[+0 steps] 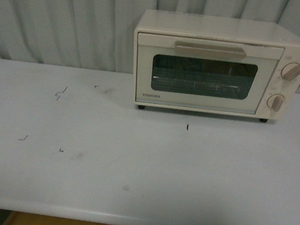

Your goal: Open oven

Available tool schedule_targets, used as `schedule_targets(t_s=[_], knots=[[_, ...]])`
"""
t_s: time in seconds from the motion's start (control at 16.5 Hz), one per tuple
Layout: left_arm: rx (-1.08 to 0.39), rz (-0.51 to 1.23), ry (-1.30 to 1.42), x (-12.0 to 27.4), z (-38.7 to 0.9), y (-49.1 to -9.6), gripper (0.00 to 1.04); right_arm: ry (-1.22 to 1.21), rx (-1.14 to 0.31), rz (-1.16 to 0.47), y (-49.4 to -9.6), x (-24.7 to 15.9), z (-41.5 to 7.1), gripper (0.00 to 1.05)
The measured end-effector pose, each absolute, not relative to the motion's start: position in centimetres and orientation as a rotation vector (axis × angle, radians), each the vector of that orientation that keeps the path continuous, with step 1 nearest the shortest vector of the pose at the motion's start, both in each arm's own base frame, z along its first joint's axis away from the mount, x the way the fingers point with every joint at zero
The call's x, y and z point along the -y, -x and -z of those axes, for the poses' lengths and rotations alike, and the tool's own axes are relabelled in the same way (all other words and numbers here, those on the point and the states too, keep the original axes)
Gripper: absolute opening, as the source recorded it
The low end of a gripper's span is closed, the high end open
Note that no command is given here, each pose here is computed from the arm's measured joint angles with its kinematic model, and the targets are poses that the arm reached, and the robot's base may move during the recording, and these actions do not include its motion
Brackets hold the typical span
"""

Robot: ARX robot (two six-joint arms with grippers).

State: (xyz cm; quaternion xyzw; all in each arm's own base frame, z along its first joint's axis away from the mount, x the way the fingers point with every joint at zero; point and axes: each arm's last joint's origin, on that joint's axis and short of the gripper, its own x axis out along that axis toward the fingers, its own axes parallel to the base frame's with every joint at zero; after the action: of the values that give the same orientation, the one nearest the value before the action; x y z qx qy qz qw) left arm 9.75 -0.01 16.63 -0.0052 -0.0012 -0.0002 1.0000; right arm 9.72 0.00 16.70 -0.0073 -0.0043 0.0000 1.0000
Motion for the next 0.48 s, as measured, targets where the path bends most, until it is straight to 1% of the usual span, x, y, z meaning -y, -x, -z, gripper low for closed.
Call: schedule_targets(t_s=[0.48], knots=[[-0.001,0.001,0.01,0.01,-16.59,-9.75,0.98,0.015,0.002,0.0,-9.73,0.0,-16.65,0.98]])
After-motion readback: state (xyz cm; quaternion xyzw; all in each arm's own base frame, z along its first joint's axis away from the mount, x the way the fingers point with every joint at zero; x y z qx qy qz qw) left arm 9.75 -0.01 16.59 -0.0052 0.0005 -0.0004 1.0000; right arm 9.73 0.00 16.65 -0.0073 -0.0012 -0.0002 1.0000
